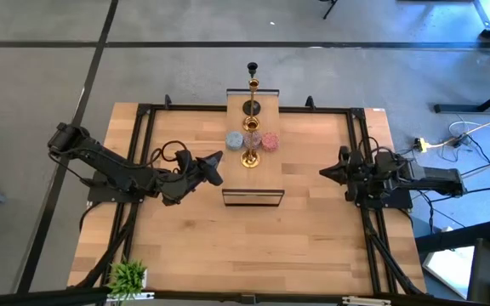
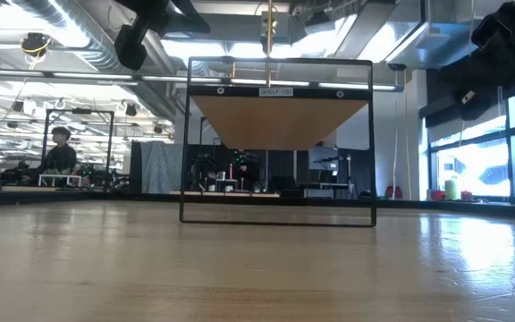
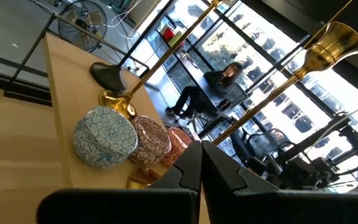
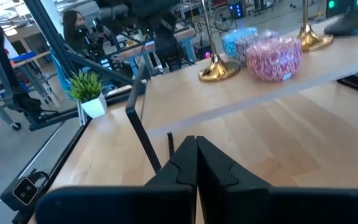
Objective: Pick & Place candle stick holders
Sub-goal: Return to Home Position
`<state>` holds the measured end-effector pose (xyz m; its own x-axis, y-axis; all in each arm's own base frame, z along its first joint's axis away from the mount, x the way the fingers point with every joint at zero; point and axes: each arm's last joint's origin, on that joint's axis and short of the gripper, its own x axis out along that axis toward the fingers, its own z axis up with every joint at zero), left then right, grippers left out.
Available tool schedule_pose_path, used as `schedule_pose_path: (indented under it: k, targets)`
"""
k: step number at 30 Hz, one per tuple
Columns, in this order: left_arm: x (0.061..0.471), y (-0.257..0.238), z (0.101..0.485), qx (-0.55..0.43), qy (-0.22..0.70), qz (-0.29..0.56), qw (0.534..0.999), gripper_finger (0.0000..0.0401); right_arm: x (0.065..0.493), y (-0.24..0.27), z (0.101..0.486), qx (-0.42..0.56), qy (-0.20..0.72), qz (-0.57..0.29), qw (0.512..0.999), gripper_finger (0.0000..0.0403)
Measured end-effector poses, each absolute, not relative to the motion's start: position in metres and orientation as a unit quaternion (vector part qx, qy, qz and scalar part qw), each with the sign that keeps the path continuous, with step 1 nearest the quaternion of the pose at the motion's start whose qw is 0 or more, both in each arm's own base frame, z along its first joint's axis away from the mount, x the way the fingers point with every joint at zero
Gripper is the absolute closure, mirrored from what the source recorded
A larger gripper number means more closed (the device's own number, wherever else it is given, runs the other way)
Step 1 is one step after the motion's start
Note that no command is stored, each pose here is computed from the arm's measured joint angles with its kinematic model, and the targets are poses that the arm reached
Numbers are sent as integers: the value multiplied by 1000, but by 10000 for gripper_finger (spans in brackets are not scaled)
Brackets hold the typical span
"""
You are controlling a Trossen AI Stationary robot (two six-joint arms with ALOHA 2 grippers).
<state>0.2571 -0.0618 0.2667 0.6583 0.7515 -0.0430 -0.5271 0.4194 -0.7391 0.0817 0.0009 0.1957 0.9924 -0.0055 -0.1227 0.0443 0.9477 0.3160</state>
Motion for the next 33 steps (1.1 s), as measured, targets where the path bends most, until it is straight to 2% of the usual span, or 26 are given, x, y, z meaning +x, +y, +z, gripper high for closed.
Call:
schedule_pose_path:
  k: [17, 33]
  targets:
    - [257, -62, 267, -385, -150, 379, 828, 400, 92, 1, 170, 175, 56, -12, 983, 403]
    - [258, -63, 267, -387, -141, 366, 834, 400, 92, 0, 171, 176, 50, -28, 983, 403]
